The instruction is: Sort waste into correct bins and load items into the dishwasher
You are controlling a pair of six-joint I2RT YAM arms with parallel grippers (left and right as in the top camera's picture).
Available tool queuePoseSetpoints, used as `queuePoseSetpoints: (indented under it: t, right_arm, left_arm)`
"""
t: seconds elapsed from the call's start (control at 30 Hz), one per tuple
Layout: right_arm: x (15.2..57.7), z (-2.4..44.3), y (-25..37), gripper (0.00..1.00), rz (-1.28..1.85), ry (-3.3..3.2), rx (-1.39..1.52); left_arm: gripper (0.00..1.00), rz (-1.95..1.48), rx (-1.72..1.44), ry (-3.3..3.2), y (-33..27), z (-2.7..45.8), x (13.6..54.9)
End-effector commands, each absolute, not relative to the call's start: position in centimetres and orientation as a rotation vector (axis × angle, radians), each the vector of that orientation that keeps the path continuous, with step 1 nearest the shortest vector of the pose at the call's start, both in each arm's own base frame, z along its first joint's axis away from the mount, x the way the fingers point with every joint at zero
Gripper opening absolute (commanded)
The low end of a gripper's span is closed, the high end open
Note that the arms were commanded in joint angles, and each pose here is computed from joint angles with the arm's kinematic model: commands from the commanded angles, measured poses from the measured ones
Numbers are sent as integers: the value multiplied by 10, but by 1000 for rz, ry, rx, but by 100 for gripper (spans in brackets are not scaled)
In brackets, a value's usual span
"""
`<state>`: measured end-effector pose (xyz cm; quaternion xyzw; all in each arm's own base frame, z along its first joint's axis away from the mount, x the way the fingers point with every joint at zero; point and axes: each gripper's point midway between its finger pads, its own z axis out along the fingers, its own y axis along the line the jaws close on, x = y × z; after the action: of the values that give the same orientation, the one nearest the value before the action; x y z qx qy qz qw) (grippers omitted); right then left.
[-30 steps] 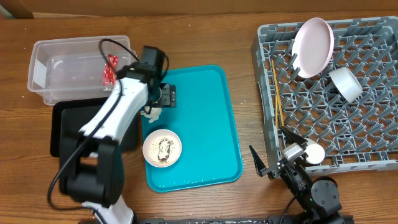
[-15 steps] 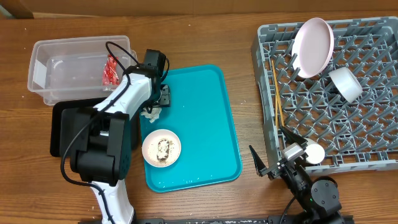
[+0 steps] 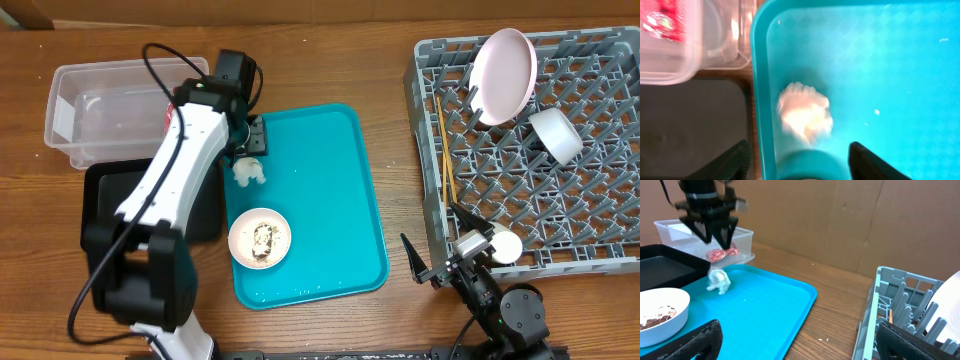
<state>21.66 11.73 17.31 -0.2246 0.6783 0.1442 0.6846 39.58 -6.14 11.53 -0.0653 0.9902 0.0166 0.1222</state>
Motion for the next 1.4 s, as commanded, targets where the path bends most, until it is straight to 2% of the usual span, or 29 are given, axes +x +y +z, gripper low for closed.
queuePoseSetpoints:
  t: [0.0, 0.03, 0.1, 0.13, 0.2, 0.23, 0.27, 0.43, 0.53, 0.63, 0.77, 0.83, 0.87, 0.93, 1.03, 1.23, 1.37]
  right_arm:
    - [217, 172, 117, 100, 324, 1514, -502]
    - [217, 172, 117, 100, 324, 1514, -502]
    - [217, 172, 117, 100, 324, 1514, -502]
    - [217, 172, 117, 100, 324, 1514, -502]
    - [217, 172, 117, 100, 324, 1514, -502]
    - [217, 172, 117, 100, 324, 1514, -502]
    - [217, 172, 117, 100, 324, 1514, -502]
    - [217, 172, 117, 100, 324, 1514, -502]
    - [217, 172, 117, 100, 324, 1514, -502]
    - [217, 172, 117, 100, 324, 1514, -502]
    - [217, 172, 117, 100, 324, 1514, -502]
    - [217, 172, 117, 100, 324, 1514, -502]
    - [217, 172, 117, 100, 324, 1514, -502]
    - [217, 172, 117, 100, 324, 1514, -502]
    - [217, 172, 117, 100, 324, 1514, -502]
    - [217, 172, 117, 100, 324, 1514, -502]
    - [217, 172, 117, 100, 324, 1514, -502]
  left_arm:
    - [29, 41, -198, 2928, -61, 107, 387]
    - [20, 46, -198, 2939, -60, 104, 384]
    - [19, 60, -199, 2947, -58, 101, 382]
    - [22, 53, -199, 2936, -59, 101, 384]
    - [67, 6, -193, 2910, -65, 102, 392]
    - [80, -9, -187, 2903, -68, 100, 394]
    - [85, -8, -181, 2900, -70, 98, 396]
    - [91, 8, -138, 2911, -73, 67, 407]
    - [91, 13, -138, 2931, -75, 40, 415]
    - [88, 27, -141, 2957, -74, 16, 418]
    - [78, 33, -143, 3035, -75, -14, 409]
    - [54, 43, -138, 3067, -75, -25, 404]
    - [38, 45, -138, 3070, -75, -25, 404]
    - [21, 36, -145, 3054, -74, -19, 407]
    - [4, -9, -159, 3024, -76, 7, 416]
    - [4, -71, -158, 2912, -79, 117, 422]
    - [4, 15, -194, 2748, -57, 189, 424]
